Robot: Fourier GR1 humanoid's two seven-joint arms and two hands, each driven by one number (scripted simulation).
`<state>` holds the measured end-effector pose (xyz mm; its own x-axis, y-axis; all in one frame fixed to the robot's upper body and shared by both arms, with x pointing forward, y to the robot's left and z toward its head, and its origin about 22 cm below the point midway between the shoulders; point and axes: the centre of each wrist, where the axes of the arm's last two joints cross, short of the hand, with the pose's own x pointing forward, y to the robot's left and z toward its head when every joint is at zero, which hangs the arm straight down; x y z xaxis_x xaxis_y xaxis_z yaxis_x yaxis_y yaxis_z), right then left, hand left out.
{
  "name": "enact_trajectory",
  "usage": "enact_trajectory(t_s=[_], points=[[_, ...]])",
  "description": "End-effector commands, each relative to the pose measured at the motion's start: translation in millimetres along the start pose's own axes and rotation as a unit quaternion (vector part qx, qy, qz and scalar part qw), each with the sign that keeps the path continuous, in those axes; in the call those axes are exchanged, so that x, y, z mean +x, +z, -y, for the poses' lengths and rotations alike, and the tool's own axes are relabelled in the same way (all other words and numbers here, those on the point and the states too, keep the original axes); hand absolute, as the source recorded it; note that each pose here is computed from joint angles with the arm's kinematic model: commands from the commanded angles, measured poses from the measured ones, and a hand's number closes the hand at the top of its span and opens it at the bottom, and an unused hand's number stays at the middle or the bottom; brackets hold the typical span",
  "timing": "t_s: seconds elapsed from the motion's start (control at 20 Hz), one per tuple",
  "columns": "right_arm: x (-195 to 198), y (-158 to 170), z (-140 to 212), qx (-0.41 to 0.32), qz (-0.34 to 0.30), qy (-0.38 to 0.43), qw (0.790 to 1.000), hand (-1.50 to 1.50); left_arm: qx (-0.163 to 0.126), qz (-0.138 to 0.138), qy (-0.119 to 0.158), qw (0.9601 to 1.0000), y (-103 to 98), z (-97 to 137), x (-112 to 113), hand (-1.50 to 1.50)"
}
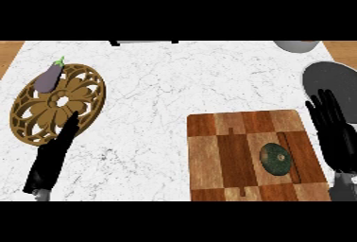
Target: Pick the squash from the cutting board and place it in the pan
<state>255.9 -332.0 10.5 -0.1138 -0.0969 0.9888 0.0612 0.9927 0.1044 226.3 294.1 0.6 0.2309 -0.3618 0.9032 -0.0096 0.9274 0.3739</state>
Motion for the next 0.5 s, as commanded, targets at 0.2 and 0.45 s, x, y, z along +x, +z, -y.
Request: enact_trajectory(t_s=[0.2, 0.45], points=[[67, -44, -48, 0.345, 0.116, -0.037, 0.931, 1.5, -0.049, 0.16, 0.1, 0.9808, -11, 46, 59, 0.0], [64, -24, 62, 0.326, 0.099, 0.048, 0.939, -1.5, -0.066, 0.188, 0.162, 0.9665, -4, 76, 52, 0.0]])
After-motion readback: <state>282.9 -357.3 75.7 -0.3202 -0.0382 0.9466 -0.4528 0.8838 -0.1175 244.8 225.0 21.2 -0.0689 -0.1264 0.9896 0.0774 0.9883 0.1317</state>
